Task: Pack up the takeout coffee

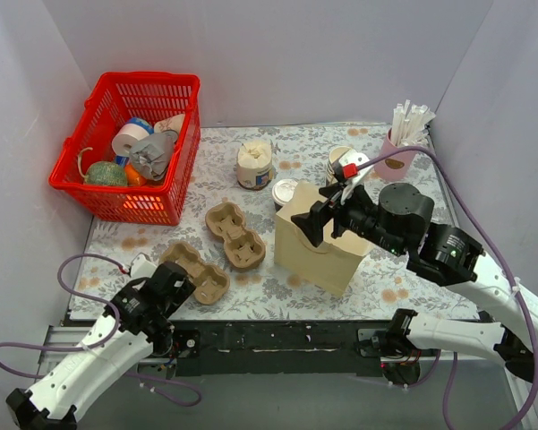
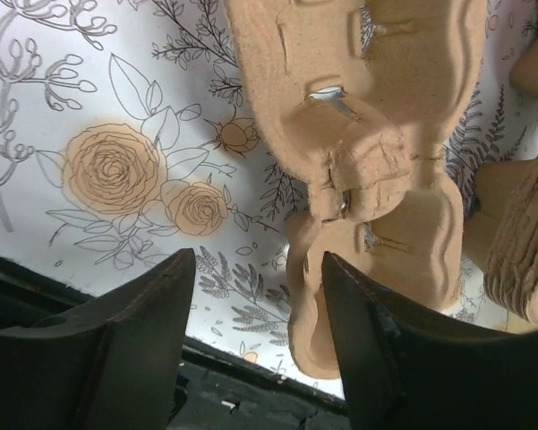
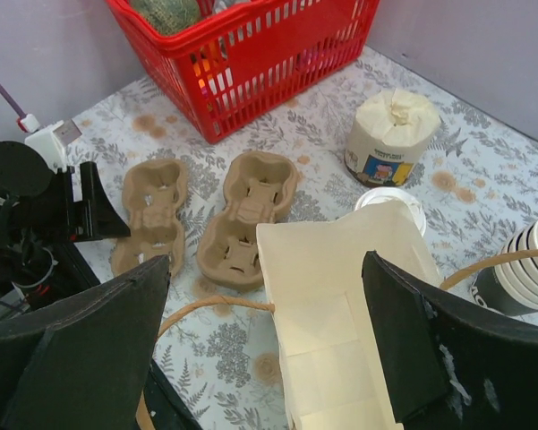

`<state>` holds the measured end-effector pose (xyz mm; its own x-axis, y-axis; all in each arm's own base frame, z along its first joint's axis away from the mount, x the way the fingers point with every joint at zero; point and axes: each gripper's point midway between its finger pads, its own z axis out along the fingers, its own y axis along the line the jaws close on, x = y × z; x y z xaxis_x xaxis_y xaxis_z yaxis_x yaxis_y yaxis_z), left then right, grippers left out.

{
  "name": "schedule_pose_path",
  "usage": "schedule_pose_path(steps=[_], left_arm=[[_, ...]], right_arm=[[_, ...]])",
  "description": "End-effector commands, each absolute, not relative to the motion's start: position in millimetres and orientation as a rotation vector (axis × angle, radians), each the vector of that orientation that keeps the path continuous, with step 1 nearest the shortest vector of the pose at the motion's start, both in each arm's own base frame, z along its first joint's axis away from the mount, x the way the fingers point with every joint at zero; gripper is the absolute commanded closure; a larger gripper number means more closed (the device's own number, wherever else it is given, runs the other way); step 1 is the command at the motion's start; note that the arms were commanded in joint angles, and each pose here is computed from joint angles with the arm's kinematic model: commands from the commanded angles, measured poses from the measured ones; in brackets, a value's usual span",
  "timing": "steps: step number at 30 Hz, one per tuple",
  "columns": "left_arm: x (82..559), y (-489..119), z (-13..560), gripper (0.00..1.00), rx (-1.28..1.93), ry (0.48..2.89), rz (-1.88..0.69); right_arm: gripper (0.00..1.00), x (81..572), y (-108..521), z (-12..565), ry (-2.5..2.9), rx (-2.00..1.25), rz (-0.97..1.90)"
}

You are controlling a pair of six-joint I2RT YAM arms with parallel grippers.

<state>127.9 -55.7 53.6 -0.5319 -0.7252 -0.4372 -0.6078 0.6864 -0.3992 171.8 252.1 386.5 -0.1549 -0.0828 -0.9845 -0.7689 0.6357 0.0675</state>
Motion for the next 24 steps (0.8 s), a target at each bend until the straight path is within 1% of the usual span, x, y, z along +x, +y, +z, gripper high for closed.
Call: schedule_pose_path(steps=[1,2,3,4,5,7,8,12,15,18,21,24], left_arm=[[151.9,-74.1,54.6,0.49,-1.503,2.049,-0.494],[153.9,-77.1,53.8,0.54,-1.489,2.057,-0.504],[154.3,-77.8,52.8,0.61,-1.487,2.064,-0.498],[153.6,-77.3,50.2,0.71,-1.485,2.081,-0.468],[153.9,-77.5,51.1,0.77,-1.483,2.085,-0.46],[157.1,-78.1,58.9,0.83,-1.449,2.095,-0.446],[155.8,-74.5,57.4,0.89,-1.447,2.104,-0.402],[153.9,-72.9,66.4,1.0,-1.415,2.136,-0.361],[147.0,-78.3,73.2,1.0,-1.41,2.185,-0.381],[146.6,-106.8,90.4,1.0,-1.253,2.297,-0.553],[137.1,-120.6,107.2,1.0,-1.13,2.399,-0.621],[123.0,-119.8,118.0,1.0,-1.021,2.49,-0.6]], right_arm=[[0.04,173.4,250.7,394.7,1.626,-0.667,0.711],[0.04,173.1,250.7,392.5,1.632,-0.674,0.707],[0.04,172.7,250.3,394.8,1.627,-0.675,0.708],[0.04,171.8,250.1,395.0,1.624,-0.68,0.71],[0.04,171.0,250.7,394.9,1.619,-0.692,0.711],[0.04,166.1,255.4,393.8,1.595,-0.743,0.73],[0.04,163.2,257.3,393.8,1.581,-0.763,0.744],[0.04,150.7,267.0,395.4,1.516,-0.865,0.798],[0.04,146.5,269.8,396.7,1.476,-0.918,0.801],[0.04,133.0,280.0,396.7,1.398,-1.041,0.844],[0.04,113.8,292.3,390.0,1.31,-1.21,0.903],[0.04,101.6,301.6,389.1,1.216,-1.333,0.934]])
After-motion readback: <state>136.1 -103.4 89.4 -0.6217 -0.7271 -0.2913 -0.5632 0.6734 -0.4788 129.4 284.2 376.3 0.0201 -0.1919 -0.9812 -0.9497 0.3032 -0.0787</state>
